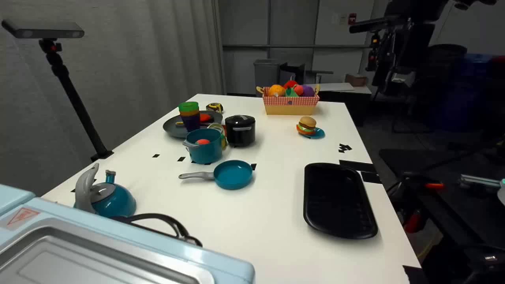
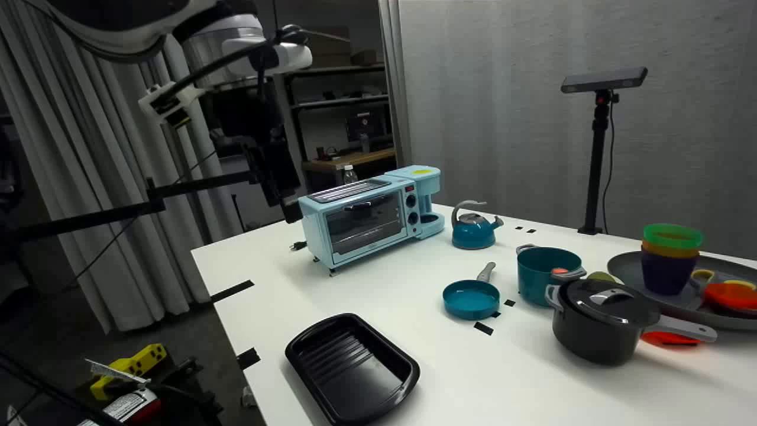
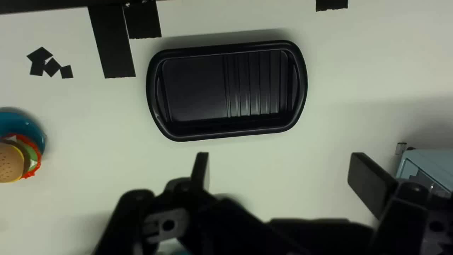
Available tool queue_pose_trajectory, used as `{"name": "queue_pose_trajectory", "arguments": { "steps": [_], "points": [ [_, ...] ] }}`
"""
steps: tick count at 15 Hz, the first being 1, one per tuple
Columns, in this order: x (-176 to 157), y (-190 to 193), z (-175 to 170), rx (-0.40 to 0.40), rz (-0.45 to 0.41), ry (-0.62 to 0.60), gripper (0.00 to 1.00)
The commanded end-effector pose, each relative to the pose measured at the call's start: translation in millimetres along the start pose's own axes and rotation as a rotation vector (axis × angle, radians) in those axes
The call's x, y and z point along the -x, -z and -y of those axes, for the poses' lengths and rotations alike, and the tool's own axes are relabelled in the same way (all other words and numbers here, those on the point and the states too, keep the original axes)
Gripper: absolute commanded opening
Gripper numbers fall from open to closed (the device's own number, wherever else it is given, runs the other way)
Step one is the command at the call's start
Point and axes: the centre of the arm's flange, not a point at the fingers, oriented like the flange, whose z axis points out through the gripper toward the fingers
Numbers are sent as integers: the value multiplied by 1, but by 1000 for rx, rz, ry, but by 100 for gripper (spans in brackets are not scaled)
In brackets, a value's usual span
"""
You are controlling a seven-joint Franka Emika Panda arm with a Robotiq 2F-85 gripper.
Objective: Take the lid on the black pot and put it on the blue pot
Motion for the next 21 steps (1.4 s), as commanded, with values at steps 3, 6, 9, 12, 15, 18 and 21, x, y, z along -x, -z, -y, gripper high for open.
{"name": "queue_pose_trajectory", "arguments": {
  "steps": [3,6,9,12,15,18,21],
  "points": [
    [0,-1,0,0,3,0,100],
    [0,-1,0,0,3,0,100],
    [0,-1,0,0,3,0,100],
    [0,-1,0,0,3,0,100],
    [0,-1,0,0,3,0,100],
    [0,-1,0,0,3,0,100],
    [0,-1,0,20,22,6,100]
  ]
}}
